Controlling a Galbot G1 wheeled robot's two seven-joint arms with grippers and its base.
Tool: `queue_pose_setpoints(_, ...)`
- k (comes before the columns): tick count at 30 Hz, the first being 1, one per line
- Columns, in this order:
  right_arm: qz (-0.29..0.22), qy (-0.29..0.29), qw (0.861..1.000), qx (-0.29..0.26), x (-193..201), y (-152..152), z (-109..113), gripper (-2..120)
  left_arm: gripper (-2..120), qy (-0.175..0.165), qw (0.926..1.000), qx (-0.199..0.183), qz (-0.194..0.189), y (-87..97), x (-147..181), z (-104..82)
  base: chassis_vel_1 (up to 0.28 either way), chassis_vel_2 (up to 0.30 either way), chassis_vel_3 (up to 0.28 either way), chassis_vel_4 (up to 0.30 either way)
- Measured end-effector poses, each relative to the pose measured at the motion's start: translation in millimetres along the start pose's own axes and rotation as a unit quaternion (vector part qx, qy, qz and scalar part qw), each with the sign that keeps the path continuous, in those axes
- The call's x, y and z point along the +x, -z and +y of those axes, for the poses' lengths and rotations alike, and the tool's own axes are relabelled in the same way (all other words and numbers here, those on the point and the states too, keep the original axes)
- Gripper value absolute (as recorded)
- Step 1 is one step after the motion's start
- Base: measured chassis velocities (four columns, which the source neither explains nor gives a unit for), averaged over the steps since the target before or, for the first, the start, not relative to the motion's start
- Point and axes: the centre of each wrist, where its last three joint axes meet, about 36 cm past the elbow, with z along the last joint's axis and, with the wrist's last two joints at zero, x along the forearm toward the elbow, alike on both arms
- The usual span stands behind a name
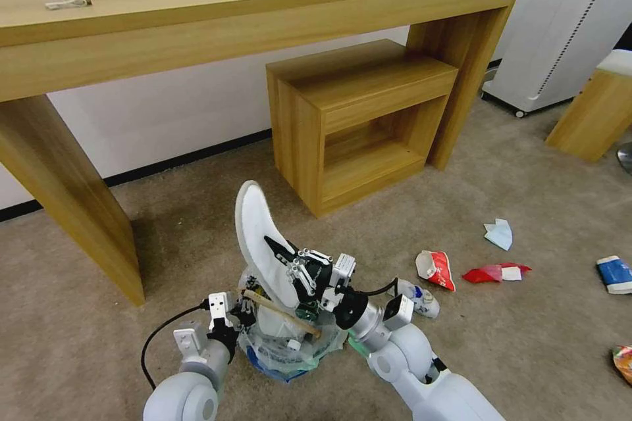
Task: Pick up the trash bin and place the garbage on the floor into it.
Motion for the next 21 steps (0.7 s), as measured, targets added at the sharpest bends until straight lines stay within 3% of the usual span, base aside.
queue_pose_setpoints(6, 0.003, -0.001, 1.000, -0.003, 1, -5, 1, 45, 1, -0.007, 0.9999, 0.008, -0.004, 7.3, 5, -3.2, 0.000, 0.000, 0.000, 0.000)
queue_pose_setpoints(8, 0.003, -0.001, 1.000, -0.003, 1, -5, 2, 47, 1, -0.007, 0.9999, 0.008, -0.004, 7.8, 6, -2.8, 0.000, 0.000, 0.000, 0.000)
queue_pose_setpoints(10, 0.003, -0.001, 1.000, -0.004, 1, -7, 2, 61, 1, -0.006, 0.9999, 0.009, -0.005, 9.5, 7, -0.9, 0.000, 0.000, 0.000, 0.000)
queue_pose_setpoints(15, 0.001, -0.001, 1.000, -0.005, -1, -8, 3, 74, 1, -0.007, 0.9999, 0.012, -0.005, 11.3, 8, 0.2, 0.000, 0.000, 0.000, 0.000)
queue_pose_setpoints(16, 0.001, -0.002, 1.000, -0.005, -1, -9, 2, 89, 1, -0.008, 0.9999, 0.014, -0.004, 12.4, 8, 0.5, 0.000, 0.000, 0.000, 0.000)
queue_pose_setpoints(17, 0.001, -0.002, 1.000, -0.005, -1, -9, 2, 89, 1, -0.008, 0.9999, 0.014, -0.004, 12.4, 8, 0.5, 0.000, 0.000, 0.000, 0.000)
queue_pose_setpoints(18, 0.000, -0.003, 1.000, -0.004, -1, -9, 2, 96, 1, -0.008, 0.9999, 0.014, -0.004, 12.6, 9, 0.9, 0.000, 0.000, 0.000, 0.000)
queue_pose_setpoints(21, -0.002, -0.007, 1.000, -0.001, 0, -8, -1, 100, 1, -0.007, 0.9999, 0.014, -0.004, 12.9, 9, 2.4, 0.000, 0.000, 0.000, 0.000)
